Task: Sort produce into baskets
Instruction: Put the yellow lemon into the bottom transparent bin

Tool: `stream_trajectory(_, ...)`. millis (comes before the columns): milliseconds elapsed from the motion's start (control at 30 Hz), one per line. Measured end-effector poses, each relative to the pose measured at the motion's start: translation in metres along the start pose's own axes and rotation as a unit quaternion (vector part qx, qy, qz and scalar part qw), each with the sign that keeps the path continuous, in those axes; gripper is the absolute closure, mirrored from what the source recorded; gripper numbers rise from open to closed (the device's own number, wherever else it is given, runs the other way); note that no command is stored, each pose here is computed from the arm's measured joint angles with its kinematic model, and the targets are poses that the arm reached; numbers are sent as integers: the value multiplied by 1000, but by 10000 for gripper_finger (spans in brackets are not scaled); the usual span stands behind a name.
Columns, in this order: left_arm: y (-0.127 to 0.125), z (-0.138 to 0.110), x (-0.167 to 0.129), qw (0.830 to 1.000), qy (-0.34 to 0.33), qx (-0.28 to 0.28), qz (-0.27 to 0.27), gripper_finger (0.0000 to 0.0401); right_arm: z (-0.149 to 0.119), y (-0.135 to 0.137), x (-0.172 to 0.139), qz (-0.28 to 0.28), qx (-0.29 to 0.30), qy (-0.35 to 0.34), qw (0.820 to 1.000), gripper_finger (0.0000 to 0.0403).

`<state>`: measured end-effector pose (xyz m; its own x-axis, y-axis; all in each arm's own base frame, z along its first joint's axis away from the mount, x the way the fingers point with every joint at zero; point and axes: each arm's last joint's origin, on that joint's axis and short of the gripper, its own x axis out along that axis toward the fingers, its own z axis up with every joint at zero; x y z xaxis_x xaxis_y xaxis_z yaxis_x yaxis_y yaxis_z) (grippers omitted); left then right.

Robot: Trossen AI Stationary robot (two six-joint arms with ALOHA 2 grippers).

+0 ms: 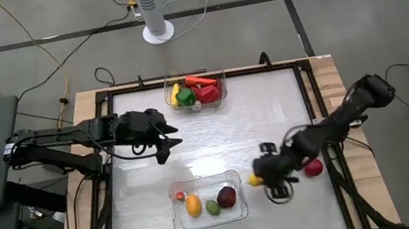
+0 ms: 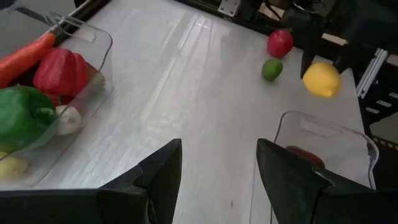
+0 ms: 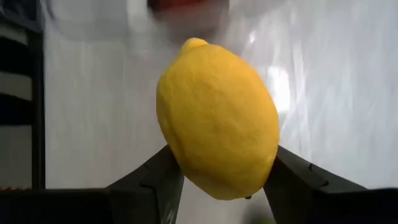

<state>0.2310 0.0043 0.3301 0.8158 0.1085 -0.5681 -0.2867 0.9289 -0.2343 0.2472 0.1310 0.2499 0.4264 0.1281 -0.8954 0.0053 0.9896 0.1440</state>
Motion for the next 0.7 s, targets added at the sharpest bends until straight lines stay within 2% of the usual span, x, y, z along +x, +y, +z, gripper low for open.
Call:
stream_trajectory(167,-1,2,0,1000,-12,-3,-4,208,43,-12,-6,10,-57,-49,997,193)
stream_trajectory(400,-1,2,0,1000,-8,-15,-10,208,91,-4,2,9,-122,-77,990,186)
stream_trajectory(500,-1,2,0,1000,-6,-15,-10,208,105,-4,11,8,-116,-68,991,175)
stream_trajectory(700,-1,0,0,1000,2,-8,-9,208,119,-13,19,42,-85,-23,995,134)
